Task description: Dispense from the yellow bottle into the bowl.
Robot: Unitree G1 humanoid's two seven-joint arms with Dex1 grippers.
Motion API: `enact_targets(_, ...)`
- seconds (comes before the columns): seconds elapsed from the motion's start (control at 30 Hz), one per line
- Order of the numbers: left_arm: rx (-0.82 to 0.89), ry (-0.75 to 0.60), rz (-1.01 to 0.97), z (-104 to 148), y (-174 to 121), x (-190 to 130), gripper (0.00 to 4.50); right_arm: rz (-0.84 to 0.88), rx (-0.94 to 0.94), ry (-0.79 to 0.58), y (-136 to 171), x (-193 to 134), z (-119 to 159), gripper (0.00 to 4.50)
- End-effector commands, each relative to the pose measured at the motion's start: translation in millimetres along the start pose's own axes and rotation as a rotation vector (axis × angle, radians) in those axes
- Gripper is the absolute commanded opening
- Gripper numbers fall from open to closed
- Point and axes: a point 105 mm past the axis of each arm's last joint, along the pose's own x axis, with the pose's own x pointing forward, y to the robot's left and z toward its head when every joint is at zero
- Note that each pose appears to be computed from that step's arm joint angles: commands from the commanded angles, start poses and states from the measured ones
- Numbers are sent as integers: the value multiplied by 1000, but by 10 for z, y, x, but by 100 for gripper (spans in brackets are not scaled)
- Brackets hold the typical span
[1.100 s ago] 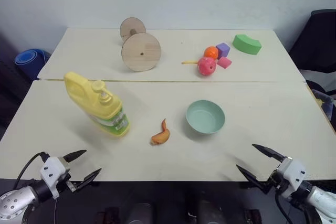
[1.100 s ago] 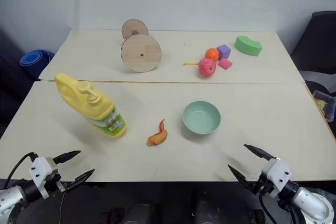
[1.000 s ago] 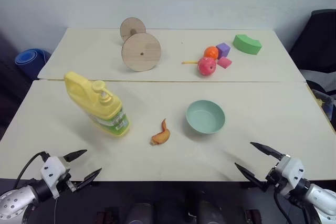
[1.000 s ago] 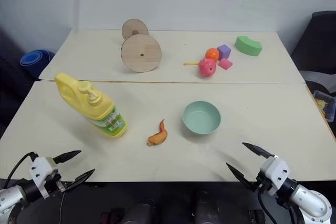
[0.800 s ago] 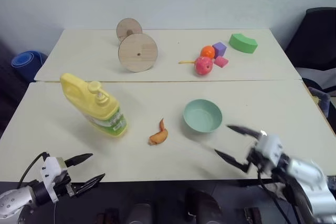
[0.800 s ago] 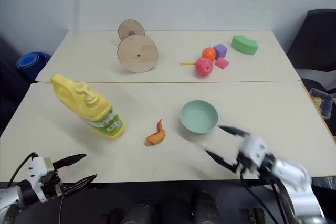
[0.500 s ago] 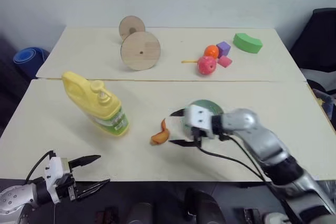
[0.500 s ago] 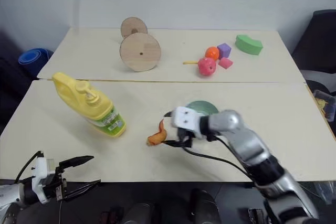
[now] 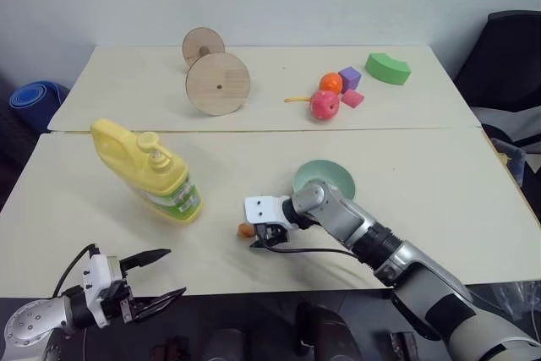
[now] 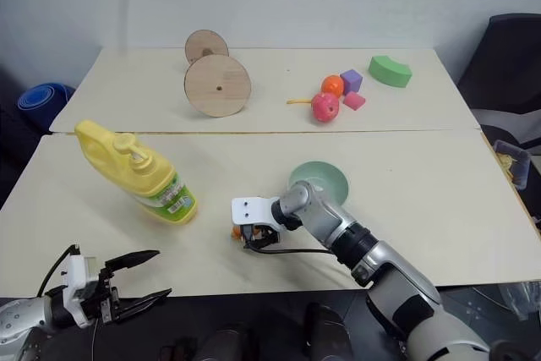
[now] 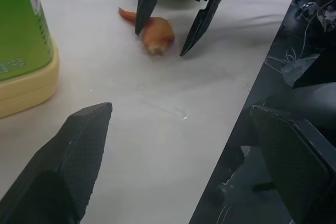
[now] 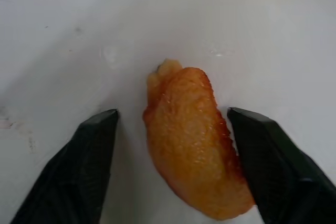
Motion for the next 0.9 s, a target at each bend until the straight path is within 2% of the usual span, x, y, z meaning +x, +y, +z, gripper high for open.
enact_targets(0.03,31,-13,-9,54,-29,23,450,40,19,-16,60,-121,-12,218)
enact_targets(0.07,34,-18,-12,61,-34,37,450,30,7,-42,43,-168,39,184)
enact_targets(0.1,39,-26,-17,78,-41,61,450,38,-7,-94,55,-227,126,171)
enact_targets(0.2,46,-56,-29,142,-60,134,450,47,-38,-256,96,-402,375,171)
enact_targets(0.23,50,-87,-50,217,-75,212,450,-12,-6,-431,53,-640,599,171)
enact_targets(0.3,56,-131,-90,340,-109,338,450,-35,24,-647,126,-1092,803,171)
enact_targets(0.37,56,-155,-139,442,-155,444,450,-40,57,-682,265,-1455,732,171)
enact_targets(0.43,65,-173,-179,553,-177,534,450,-141,168,-630,298,-1780,480,171)
enact_targets(0.53,85,-208,-194,717,-159,633,450,-332,299,-421,333,-2134,-85,171)
enact_targets(0.63,90,-225,-212,779,-167,710,450,-490,409,-159,409,-2338,-830,171)
enact_targets(0.7,91,-227,-222,776,-173,748,450,-556,442,-36,478,-2384,-1255,171)
enact_targets(0.77,92,-224,-226,762,-170,768,450,-620,469,32,509,-2372,-1595,171)
enact_targets(0.83,97,-222,-226,756,-157,773,450,-654,507,45,520,-2332,-1787,171)
enact_targets(0.9,105,-220,-221,762,-145,771,450,-693,508,17,482,-2322,-1862,243)
